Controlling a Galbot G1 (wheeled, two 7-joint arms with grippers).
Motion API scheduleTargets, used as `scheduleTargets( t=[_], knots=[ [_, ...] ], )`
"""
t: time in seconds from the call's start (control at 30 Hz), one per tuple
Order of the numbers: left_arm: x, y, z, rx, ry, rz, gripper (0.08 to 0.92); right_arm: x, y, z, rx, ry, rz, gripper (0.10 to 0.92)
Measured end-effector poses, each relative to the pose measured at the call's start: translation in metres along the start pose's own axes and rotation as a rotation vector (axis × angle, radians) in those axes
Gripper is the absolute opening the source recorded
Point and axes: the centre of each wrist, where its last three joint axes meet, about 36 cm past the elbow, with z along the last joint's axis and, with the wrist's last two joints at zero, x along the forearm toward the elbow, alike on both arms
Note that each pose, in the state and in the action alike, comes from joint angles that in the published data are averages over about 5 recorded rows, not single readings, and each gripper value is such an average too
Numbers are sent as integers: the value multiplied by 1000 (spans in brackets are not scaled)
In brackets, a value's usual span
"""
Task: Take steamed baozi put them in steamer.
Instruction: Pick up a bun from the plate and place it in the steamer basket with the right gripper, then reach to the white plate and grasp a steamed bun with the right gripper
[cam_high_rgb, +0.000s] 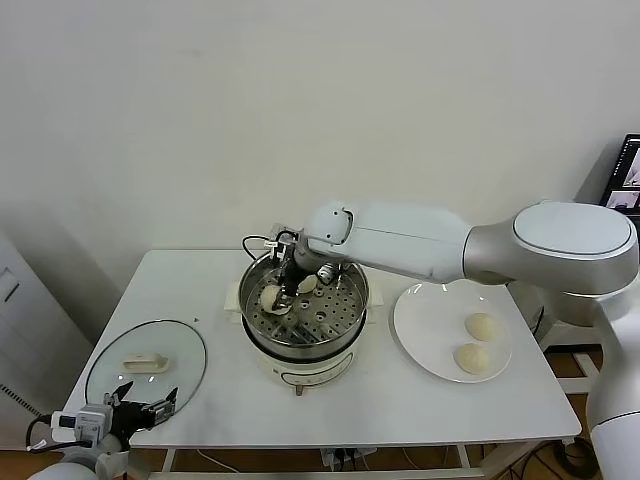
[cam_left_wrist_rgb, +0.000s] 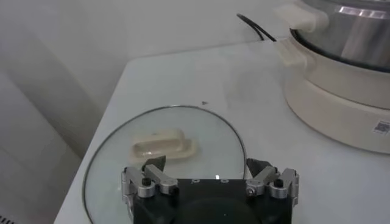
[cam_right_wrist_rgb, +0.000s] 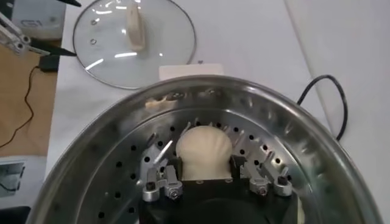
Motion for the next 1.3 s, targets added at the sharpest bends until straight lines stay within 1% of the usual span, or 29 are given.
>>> scheduleTargets(
  t=[0.17, 0.27, 0.4, 0.53, 0.67, 0.83, 1.07, 1.3],
  knots=[
    [0, 0, 0, 1, 0, 0, 823, 10, -3, 0, 5, -4, 6, 773],
    [1, 0, 0, 1, -1, 0, 823, 28, -10, 4, 17, 2, 11, 814],
    [2, 1, -1, -2, -3, 0, 823, 69, -24, 20, 35, 23, 20, 822],
    [2, 0, -2, -2, -6, 0, 823, 116, -36, 49, 42, 50, 26, 823],
    [3, -1, -2, -2, -6, 3, 823, 152, -43, 87, 39, 78, 16, 823],
    [5, -1, -2, -2, -6, 3, 823, 185, -43, 144, 25, 114, -9, 823],
    [7, -1, -2, -3, -5, 1, 823, 211, -37, 222, 3, 154, -38, 823],
    [8, -1, -3, -5, -4, 2, 823, 204, -27, 284, -8, 186, -86, 823]
  ],
)
